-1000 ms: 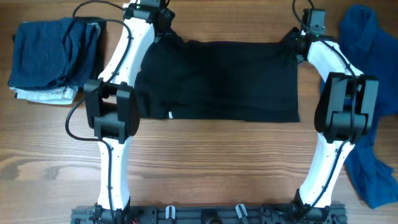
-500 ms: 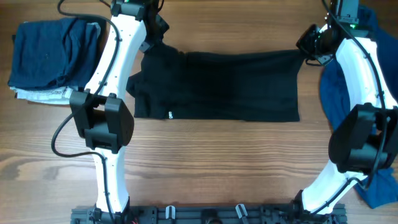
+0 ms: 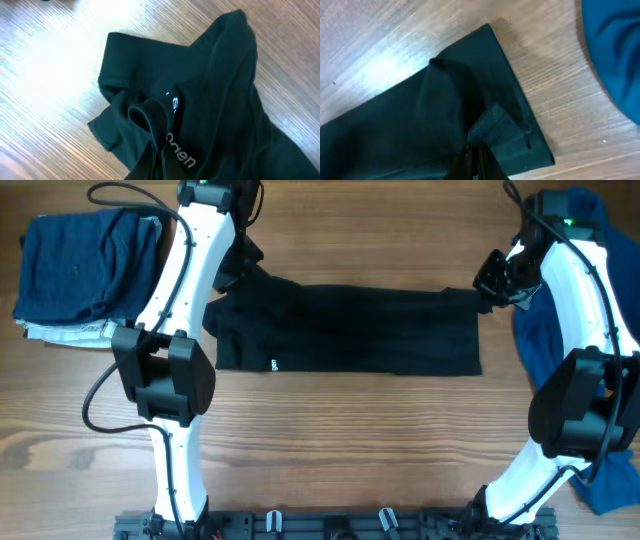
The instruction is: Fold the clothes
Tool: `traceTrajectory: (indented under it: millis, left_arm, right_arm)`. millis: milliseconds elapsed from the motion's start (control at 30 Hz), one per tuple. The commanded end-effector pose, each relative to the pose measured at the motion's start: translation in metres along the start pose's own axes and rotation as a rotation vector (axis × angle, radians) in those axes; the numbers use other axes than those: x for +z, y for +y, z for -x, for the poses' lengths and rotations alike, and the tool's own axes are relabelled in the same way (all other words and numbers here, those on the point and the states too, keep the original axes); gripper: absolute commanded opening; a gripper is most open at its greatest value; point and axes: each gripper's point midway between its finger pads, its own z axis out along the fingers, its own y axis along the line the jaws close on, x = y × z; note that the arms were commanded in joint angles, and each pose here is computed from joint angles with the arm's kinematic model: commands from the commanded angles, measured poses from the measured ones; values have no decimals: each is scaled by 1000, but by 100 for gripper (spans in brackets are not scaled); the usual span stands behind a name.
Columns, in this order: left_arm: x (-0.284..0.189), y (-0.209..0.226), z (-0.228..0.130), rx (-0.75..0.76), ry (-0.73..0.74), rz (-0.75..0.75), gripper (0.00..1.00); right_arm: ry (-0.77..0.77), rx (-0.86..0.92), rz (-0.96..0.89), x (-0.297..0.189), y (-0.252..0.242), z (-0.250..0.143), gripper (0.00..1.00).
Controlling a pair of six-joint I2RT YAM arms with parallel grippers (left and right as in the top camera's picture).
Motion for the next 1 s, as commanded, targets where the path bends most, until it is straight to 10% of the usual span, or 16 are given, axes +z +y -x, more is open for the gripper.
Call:
traceTrajectory:
  millis: [0, 167, 333, 533, 967]
  left_arm:
    - [-18, 11, 11, -7, -57, 2, 4]
    - [-18, 15, 9, -3, -46, 17, 36]
    - [-18, 17, 9, -1, -47, 28, 40]
    - [-42, 23, 29, 66, -78, -76, 51]
    - [-70, 55, 64, 28, -72, -236, 100]
  right_arm:
    - [-14, -24, -18, -7, -6, 2, 5]
    - [-1, -42, -32, -7, -8, -2, 34]
    - [12, -42, -37, -8, -10, -5, 45]
    - [5, -348, 75, -8, 3, 0, 99]
    - [22, -617, 2, 46, -24, -13, 97]
